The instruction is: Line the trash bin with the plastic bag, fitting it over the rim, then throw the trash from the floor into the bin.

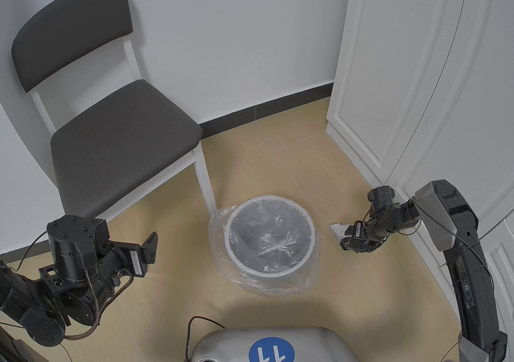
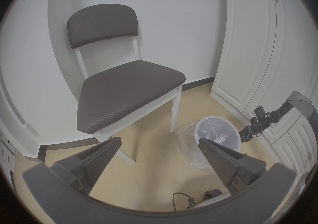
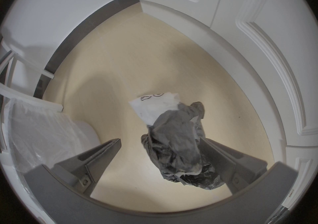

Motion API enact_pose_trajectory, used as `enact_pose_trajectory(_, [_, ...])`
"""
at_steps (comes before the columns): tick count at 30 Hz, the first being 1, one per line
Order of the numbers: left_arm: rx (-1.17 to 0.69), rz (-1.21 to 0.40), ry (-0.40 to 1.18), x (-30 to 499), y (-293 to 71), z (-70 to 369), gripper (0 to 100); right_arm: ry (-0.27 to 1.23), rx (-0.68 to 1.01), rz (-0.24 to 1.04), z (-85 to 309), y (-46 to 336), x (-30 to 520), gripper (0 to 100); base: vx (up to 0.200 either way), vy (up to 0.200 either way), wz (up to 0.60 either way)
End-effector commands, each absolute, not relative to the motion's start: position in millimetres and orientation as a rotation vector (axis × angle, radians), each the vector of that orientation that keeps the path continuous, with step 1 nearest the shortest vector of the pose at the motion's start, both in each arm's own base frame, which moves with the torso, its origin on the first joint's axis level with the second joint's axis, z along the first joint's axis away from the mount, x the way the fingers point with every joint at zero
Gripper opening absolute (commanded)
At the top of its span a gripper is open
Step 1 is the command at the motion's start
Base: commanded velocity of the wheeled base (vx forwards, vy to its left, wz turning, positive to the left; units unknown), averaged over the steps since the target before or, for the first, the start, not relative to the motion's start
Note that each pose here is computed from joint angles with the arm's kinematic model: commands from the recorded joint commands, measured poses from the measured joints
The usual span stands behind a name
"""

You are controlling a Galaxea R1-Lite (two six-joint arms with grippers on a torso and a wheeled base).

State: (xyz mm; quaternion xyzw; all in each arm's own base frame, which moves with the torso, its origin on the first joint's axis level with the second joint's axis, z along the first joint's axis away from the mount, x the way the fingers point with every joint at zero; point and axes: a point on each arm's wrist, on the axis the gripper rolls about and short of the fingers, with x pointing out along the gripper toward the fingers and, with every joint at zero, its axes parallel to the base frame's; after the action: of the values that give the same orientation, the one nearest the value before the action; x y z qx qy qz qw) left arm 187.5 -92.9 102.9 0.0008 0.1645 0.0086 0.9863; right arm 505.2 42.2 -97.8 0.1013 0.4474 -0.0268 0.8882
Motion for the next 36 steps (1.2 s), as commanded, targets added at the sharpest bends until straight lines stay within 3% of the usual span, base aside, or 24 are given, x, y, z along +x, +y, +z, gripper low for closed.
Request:
enact_pose_trajectory(1, [0.004, 0.017, 0.340, 187, -93, 101, 100, 0.937, 0.209, -0.064, -103, 41, 505, 100, 0.000, 0.000, 0.00])
enact_pose_trajectory(15, [0.009, 0.020, 0.362, 190, -95, 95, 100, 0.912, 0.207, -0.130, -111, 37, 512, 100, 0.000, 0.000, 0.00])
enact_pose_trajectory(34, [0.002, 0.017, 0.329, 194, -99, 79, 100, 1.119, 0.148, -0.196, -123, 35, 500, 100, 0.000, 0.000, 0.00])
enact_pose_trajectory(35, [0.002, 0.017, 0.329, 194, -99, 79, 100, 1.119, 0.147, -0.195, -123, 35, 500, 0, 0.000, 0.000, 0.00])
enact_pose_trajectory(36, [0.001, 0.017, 0.328, 195, -99, 79, 100, 1.119, 0.147, -0.195, -123, 35, 500, 0, 0.000, 0.000, 0.00])
